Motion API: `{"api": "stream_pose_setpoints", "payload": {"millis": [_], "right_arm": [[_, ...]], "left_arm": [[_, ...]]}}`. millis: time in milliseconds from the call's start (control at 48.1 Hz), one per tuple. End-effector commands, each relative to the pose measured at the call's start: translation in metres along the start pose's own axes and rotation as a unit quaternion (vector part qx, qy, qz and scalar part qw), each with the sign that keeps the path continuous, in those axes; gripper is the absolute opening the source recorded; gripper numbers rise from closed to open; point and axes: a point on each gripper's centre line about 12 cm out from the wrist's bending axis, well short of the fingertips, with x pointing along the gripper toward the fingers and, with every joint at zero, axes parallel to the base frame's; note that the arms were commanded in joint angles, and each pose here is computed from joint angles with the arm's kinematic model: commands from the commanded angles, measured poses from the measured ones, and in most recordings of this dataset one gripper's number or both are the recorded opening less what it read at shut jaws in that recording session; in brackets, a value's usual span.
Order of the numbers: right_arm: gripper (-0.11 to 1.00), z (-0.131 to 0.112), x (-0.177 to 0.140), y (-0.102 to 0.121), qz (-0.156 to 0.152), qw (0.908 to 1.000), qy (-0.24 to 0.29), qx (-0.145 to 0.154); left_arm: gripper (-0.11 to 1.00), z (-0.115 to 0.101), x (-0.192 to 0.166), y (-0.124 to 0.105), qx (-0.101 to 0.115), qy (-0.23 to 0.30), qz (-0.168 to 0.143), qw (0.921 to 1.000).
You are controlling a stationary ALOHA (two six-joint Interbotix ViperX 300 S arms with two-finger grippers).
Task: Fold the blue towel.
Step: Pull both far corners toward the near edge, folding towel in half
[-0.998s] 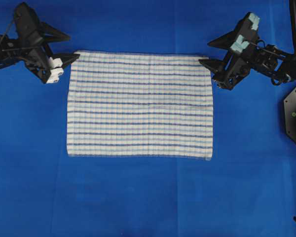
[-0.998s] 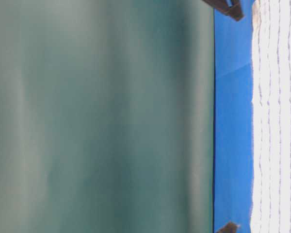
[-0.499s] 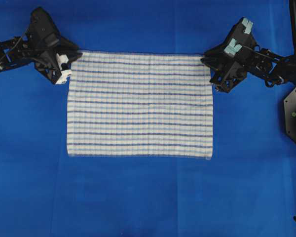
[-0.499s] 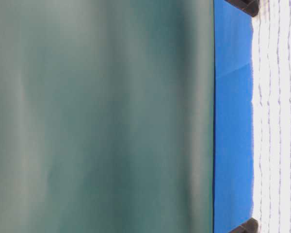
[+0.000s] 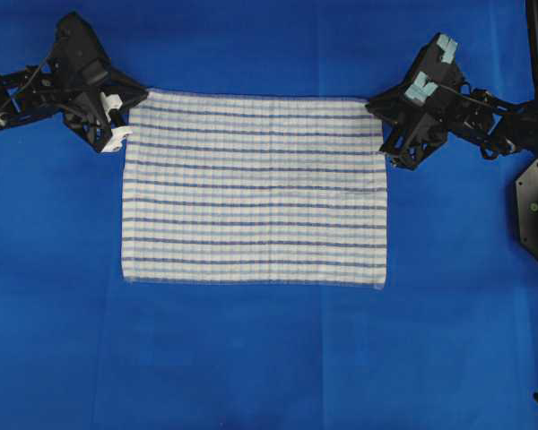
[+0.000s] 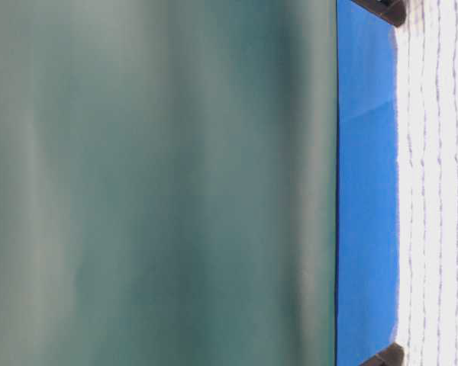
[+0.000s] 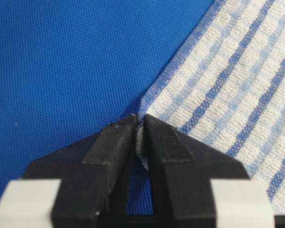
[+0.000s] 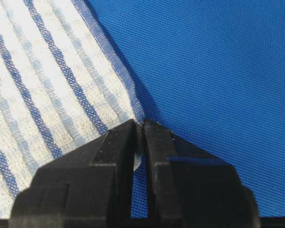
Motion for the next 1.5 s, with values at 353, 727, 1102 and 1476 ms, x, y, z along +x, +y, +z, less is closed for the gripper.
{"api": "stream_pose_setpoints", "payload": {"millis": [353,727,1102,1476], "right_arm": [[0.08,0.022,-0.018,0.005,0.015,0.9995,-0.028,0.009],[0.08,0.026,-0.049,0.039,0.076,0.997,-0.01,0.005],[0.08,0.017,-0.103,0.071,0.167,0.9853,-0.016,0.033],[0.08,0.0,-0.127,0.104,0.241,0.9699,0.009,0.035]], "left_arm": [[0.06,0.022,-0.015,-0.007,0.001,-0.033,-0.01,0.9994],[0.06,0.031,-0.051,-0.053,0.021,-0.058,-0.086,0.9944],[0.06,0.035,-0.116,-0.101,0.036,-0.119,-0.2,0.9719],[0.06,0.02,-0.135,-0.129,0.049,-0.109,-0.267,0.9564]]}}
